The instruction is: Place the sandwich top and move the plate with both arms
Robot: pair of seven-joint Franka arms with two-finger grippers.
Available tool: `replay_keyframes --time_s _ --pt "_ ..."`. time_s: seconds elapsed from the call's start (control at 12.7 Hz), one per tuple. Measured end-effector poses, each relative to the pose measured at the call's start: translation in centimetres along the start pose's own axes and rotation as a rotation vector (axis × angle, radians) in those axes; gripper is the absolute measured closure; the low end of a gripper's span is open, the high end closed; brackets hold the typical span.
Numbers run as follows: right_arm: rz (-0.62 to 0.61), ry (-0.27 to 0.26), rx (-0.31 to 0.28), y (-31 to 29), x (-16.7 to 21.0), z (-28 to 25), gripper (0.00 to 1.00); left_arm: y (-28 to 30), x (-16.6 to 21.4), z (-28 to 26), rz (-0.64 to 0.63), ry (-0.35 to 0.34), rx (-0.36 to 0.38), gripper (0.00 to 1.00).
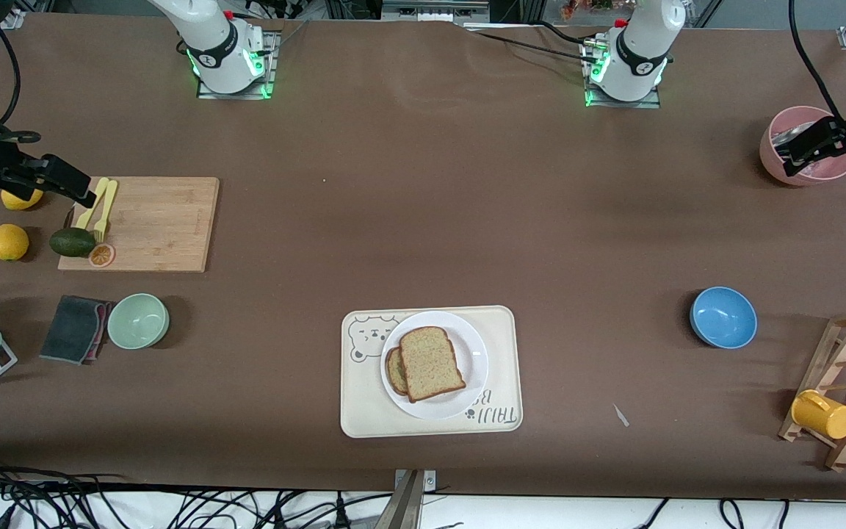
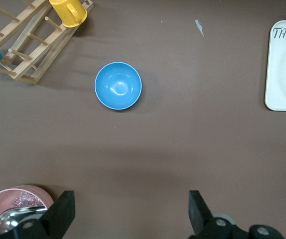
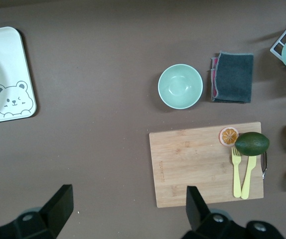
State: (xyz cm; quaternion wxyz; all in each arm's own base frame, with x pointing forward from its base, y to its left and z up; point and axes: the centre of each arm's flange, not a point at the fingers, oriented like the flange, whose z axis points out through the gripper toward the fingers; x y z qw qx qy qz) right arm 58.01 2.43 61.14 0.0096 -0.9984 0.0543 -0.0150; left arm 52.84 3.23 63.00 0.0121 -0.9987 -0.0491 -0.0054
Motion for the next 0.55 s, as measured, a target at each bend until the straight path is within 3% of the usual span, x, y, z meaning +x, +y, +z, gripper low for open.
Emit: replay_keyframes --time_s 0.55 --pt "-0.032 -0.033 -0.004 0.1 -0.4 0.3 0.00 -0.1 2.3 1.3 -0.036 -0.014 -0.001 0.00"
